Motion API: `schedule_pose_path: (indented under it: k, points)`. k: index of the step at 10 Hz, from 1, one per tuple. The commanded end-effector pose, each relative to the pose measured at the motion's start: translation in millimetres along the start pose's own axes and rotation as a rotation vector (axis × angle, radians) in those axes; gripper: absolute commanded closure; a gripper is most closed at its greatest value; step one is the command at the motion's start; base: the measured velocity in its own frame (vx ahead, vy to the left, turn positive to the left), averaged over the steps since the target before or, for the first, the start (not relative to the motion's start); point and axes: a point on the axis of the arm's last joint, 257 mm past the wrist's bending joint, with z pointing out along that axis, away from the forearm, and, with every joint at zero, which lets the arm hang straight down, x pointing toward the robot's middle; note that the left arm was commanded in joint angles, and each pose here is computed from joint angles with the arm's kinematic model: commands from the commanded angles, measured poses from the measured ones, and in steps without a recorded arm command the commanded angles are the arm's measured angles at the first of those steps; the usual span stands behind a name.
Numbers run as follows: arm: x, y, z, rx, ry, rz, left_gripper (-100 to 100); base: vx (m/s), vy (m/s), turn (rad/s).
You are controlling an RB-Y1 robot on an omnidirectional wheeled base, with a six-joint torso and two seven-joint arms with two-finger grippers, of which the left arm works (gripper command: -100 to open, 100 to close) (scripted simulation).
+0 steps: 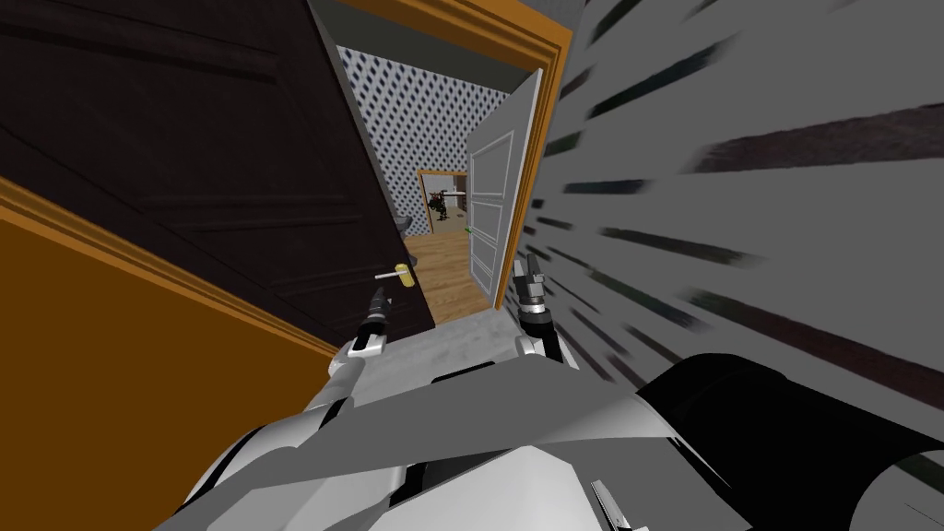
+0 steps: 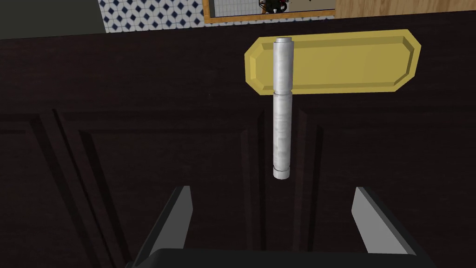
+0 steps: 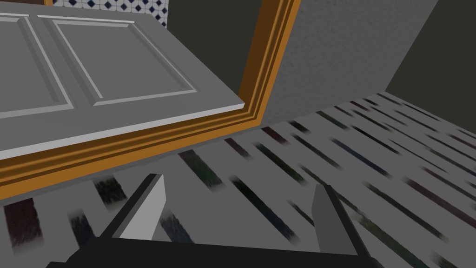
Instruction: Push the door open
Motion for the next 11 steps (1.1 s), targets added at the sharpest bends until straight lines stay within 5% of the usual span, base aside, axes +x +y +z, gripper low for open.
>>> schedule_pose_path:
  k: [1, 6, 11]
  points:
    - [-4.6, 3.4, 2.3, -0.013, -0.008, -0.005, -100, 0.068, 0.023, -0.028]
    - [-20.1, 14.5, 8.7, -0.057, -0.039, -0.025, -100, 0.08, 0.024, -0.033]
    - [-23.0, 13.9, 7.7, -0.055, -0.047, -0.023, -100, 0.152, 0.021, -0.022]
